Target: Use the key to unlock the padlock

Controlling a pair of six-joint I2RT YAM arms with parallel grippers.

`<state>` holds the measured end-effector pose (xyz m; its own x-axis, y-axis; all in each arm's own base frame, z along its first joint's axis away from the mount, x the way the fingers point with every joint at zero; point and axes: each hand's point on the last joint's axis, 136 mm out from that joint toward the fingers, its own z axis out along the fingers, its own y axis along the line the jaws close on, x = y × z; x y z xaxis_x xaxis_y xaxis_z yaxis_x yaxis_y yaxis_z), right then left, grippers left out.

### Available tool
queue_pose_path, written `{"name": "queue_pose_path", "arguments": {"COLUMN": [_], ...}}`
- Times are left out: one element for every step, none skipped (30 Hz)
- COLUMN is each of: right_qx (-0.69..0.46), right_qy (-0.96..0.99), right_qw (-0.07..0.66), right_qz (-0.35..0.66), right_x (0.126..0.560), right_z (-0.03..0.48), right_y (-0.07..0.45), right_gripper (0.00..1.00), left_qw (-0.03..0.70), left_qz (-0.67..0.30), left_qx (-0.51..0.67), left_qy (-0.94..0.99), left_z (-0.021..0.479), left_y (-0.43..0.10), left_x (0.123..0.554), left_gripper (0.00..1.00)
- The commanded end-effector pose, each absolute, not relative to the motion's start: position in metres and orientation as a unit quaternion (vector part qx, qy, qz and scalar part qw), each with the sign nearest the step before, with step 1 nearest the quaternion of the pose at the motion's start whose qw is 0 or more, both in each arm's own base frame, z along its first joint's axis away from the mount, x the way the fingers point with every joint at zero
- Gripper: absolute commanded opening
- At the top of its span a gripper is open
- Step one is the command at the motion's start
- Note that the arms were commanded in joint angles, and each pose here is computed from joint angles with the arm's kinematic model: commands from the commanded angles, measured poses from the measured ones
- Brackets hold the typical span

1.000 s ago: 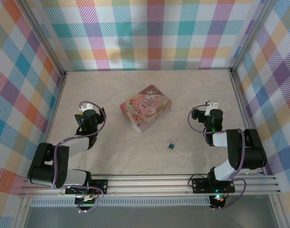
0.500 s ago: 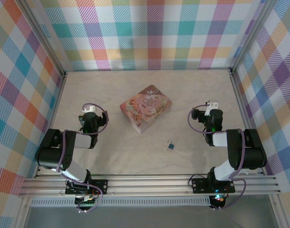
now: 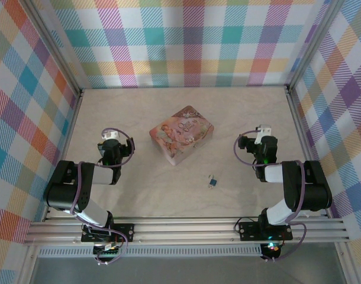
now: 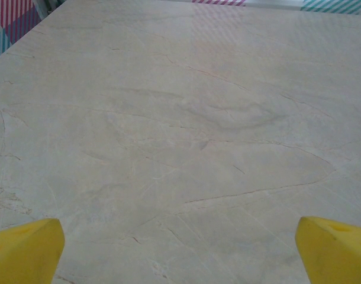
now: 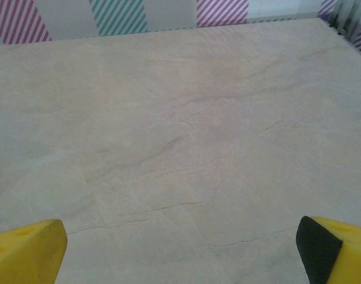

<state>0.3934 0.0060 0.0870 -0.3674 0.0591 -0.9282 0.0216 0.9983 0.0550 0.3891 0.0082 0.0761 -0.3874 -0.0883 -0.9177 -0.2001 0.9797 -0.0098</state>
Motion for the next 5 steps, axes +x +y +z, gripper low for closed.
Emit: {"name": "queue_pose_path", "arguments": {"right_qx": [0.005,0.005,0.005,0.005,0.005], "right_qy": [0.824,0.825,0.824,0.824,0.824], "right_qw": [0.565,0.565,0.565,0.566,0.565], "right_qz": [0.034,0.034,0.033,0.034,0.034], "right_x": [0.3981,0.3977,0.3978,0.3975,0.3971], "right_z": [0.0922,0.0918,0.0920,0.0923,0.0919], "right_y": [0.0142,0.0144,0.0141,0.0142,0.0145], "right_gripper": [1.00,1.00,1.00,1.00,1.00], "left_qw": [0.554,0.554,0.555,0.555,0.555], "left_qz": [0.043,0.043,0.043,0.043,0.043], "left_qx": [-0.087,-0.087,-0.087,-0.087,-0.087], "left_qy": [0.827,0.827,0.826,0.826,0.826], "left_z": [0.0817,0.0818,0.0821,0.0820,0.0821], "left_y": [0.0077,0.0078,0.0076,0.0077,0.0076], "left_x": [0.3933,0.3935,0.3936,0.3935,0.3936], "left_gripper": [1.00,1.00,1.00,1.00,1.00]}}
